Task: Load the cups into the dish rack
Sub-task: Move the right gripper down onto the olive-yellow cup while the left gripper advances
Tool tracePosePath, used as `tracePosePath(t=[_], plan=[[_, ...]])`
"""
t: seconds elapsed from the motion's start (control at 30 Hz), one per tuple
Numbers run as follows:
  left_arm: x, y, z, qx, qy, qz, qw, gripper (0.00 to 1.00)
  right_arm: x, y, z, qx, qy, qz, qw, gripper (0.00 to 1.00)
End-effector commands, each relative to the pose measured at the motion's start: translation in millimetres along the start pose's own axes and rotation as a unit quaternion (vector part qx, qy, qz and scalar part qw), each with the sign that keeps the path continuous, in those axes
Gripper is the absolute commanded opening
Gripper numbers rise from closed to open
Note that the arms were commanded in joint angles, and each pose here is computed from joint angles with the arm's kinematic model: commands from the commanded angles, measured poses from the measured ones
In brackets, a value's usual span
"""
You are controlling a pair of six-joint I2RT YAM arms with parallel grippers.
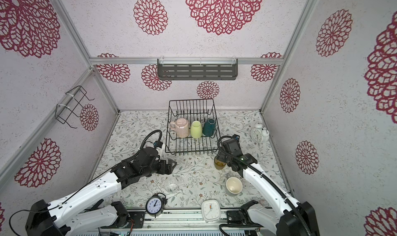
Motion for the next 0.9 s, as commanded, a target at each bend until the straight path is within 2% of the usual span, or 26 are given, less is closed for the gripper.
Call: tracePosePath(t=[0.0,0.17,0.37,0.53,0.6,0.77,0.87], plan=[[-7.1,2.1,-0.3,0.0,-0.002,0.01,1.0,0.94,-4.5,0.6,-10.7,0.035,-0.011,-0.003,0.999,0.7],[-10.1,2.9,1.1,-0.007,0.002,0.012,1.0,0.94,-0.9,-12.8,-15.5,0.073,0.008,0.005,0.997,0.64],[-6.4,6.9,-0.6,-0.009,0.009,0.022,1.0,0.94,-5.3,-19.7,-18.3,0.079,0.026,-0.022,0.996,0.61],[-7.1,8.4,0.2,-0.014,0.013,0.021,1.0,0.94,-5.9,-29.6,-25.4,0.099,0.04,-0.027,0.994,0.53],[-6.9,7.5,0.2,-0.015,0.016,0.021,1.0,0.94,-2.3,-32.5,-24.2,0.101,0.055,-0.013,0.993,0.46],[-8.3,7.4,1.7,-0.017,0.023,0.02,0.999,0.94,7.2,-32.7,-20.2,0.103,0.089,0.026,0.99,0.21],[-8.8,7.8,2.3,-0.018,0.026,0.02,0.999,0.94,15.9,-30.3,-23.0,0.114,0.099,0.058,0.987,0.13]])
Point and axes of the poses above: each gripper's point midway between its finger pads, its own y axis back along the fingers, its own x axis along the line the jaws close on, z = x × y, the point moved 8 cm from there along y, back along the fingers, and after that the axes turned 13 degrees about y, right-handed, at the moved point
